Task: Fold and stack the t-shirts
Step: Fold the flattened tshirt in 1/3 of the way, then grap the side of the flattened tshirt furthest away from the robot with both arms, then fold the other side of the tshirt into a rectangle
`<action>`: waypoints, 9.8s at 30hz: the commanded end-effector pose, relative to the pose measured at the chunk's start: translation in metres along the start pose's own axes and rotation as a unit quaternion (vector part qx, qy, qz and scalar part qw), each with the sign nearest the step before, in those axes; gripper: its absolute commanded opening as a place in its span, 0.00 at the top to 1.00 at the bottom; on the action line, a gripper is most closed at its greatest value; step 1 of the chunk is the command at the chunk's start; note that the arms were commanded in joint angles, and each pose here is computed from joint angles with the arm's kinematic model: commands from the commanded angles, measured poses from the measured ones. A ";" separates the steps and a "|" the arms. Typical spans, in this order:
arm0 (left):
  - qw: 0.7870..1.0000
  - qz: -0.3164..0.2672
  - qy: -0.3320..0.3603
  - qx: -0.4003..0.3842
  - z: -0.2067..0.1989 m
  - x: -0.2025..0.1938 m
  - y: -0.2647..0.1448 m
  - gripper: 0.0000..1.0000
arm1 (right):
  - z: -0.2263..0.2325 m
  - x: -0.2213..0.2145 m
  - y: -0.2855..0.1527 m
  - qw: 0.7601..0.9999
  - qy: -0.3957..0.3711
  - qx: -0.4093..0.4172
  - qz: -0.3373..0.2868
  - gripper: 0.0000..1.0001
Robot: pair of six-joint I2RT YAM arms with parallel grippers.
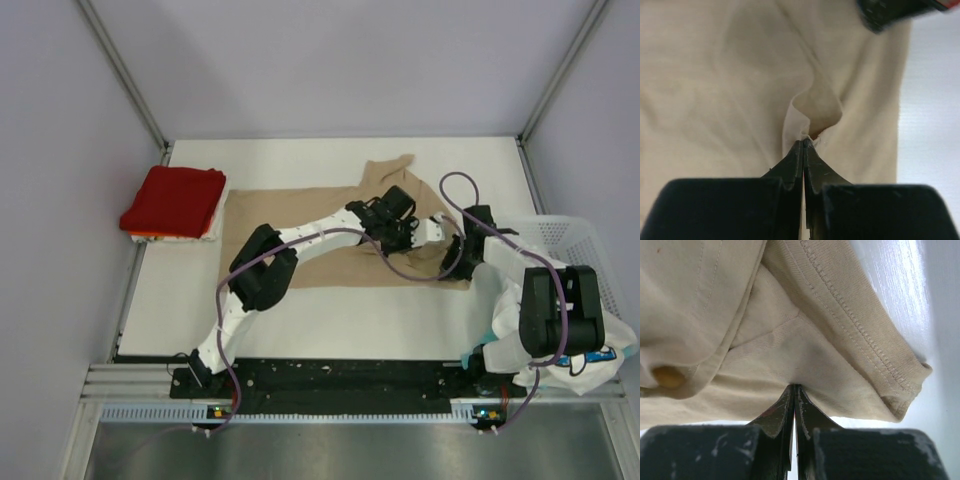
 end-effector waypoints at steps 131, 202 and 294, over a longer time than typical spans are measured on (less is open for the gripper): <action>0.902 0.282 -0.271 0.181 -0.124 -0.327 -0.276 1.00 | -0.029 -0.024 -0.022 0.990 0.033 -0.113 -0.075 1.00; 0.923 0.285 -0.258 0.012 0.064 -0.378 -0.263 0.48 | 0.166 0.161 0.071 0.999 -0.035 0.025 0.010 0.50; 0.902 0.362 -0.223 0.080 -0.104 -0.309 -0.348 0.56 | 0.071 -0.124 -0.038 0.980 -0.183 0.029 0.078 1.00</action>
Point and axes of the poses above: each gripper's point midway between its finger pads, its own y axis out along the fingers, its own z axis along the line the jaws close on, x = y × z, the point moved 2 cm from there along -y, back along the fingers, and after that the axes turned 2 degrees about y, right-handed, at the moved point
